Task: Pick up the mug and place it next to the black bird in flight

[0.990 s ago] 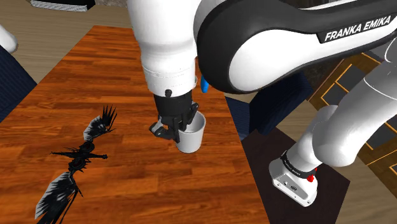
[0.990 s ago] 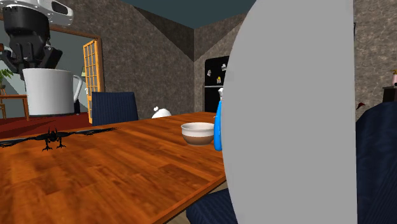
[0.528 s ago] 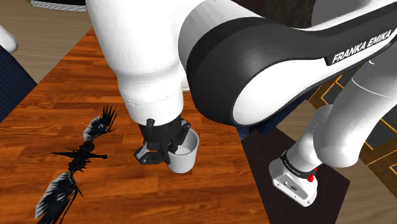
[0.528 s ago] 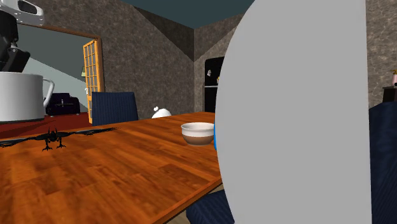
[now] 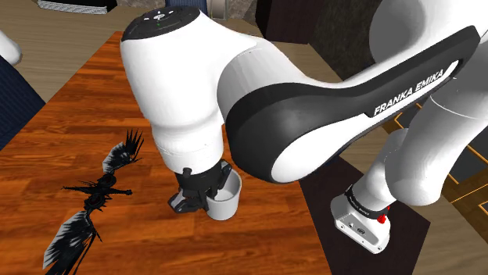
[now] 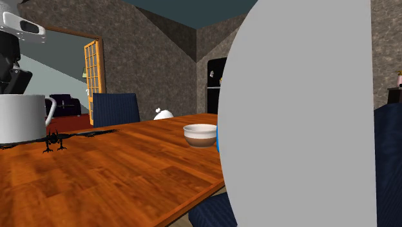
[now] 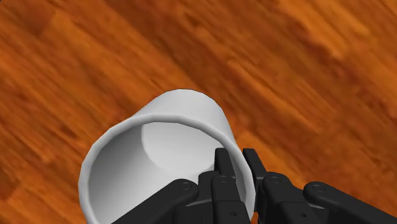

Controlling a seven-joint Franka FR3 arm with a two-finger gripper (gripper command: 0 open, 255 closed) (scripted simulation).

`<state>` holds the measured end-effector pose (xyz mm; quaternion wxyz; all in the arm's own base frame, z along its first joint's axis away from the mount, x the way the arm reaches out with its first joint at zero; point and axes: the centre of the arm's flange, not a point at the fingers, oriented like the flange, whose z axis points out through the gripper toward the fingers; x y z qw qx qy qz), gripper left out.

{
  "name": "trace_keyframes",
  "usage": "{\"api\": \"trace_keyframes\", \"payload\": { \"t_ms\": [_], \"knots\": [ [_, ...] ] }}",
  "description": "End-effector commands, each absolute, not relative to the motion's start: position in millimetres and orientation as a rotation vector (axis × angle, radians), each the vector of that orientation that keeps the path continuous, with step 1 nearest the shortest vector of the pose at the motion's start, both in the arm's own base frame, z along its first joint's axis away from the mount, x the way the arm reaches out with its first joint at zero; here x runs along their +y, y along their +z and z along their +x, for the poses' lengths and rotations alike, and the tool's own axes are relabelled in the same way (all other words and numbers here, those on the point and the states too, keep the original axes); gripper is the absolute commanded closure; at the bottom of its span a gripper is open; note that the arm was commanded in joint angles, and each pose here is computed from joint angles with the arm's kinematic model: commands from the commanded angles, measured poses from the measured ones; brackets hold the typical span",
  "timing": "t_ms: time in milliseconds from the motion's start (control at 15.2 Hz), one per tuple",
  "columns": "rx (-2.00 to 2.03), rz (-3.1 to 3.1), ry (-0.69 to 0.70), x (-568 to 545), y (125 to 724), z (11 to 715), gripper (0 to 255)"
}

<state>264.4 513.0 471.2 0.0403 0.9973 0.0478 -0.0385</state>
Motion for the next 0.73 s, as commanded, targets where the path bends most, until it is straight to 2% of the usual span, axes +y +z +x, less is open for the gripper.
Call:
{"api": "trace_keyframes", "payload": {
  "t_ms": [0,660],
  "knots": [
    [0.147,3.056,-0.117,513.5,460.1,264.5,255],
    [0.147,3.056,-0.117,513.5,407.3,264.5,255]
  ]
}}
